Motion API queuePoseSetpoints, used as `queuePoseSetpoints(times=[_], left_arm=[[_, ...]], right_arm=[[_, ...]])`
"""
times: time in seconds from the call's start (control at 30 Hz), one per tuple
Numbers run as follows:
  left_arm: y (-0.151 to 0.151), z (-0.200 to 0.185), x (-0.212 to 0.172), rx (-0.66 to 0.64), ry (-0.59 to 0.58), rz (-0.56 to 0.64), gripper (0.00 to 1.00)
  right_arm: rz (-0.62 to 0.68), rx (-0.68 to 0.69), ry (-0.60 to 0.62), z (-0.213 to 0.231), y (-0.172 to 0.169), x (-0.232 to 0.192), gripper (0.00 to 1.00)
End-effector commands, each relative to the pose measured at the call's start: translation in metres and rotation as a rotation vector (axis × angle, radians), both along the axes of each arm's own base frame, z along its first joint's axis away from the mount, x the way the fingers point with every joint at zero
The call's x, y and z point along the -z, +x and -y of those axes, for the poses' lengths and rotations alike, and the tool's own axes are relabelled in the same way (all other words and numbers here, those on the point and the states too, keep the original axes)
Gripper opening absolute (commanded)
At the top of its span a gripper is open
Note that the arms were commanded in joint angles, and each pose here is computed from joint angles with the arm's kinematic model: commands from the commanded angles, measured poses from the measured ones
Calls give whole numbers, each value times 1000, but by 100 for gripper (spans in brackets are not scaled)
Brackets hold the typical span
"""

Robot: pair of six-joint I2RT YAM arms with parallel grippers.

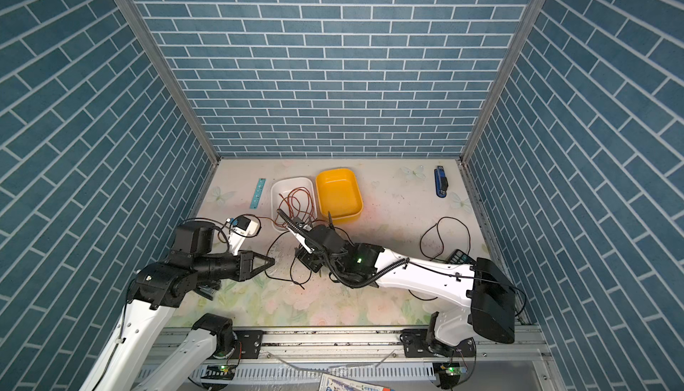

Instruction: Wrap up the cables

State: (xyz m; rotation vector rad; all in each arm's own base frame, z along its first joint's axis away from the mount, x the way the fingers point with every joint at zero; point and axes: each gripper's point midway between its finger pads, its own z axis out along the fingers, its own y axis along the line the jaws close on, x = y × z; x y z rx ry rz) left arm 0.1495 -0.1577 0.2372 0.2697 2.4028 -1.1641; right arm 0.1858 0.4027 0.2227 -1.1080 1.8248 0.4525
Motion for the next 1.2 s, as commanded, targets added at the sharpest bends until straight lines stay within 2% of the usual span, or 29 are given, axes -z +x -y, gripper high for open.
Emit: queuePoseSetpoints(times=[0.0,0.27,0.57,0.7,1.17], left_arm=[[-2,2,-10,29,-4,31,0],[-1,4,-14,56,-3,41,0],[-5,-1,-7,61,52,21,0],[-4,-2,-13,64,55,33,0],[1,0,-15,69,52,43,0]], right_arm=[[95,-35,42,-15,5,-33,64],[144,-67,24,-24,8,-31,62],[237,-92,21,-24,13,-41,60],[251,-151,15,-29,9,-42,58],[298,-196,31,-43,15,-46,41]])
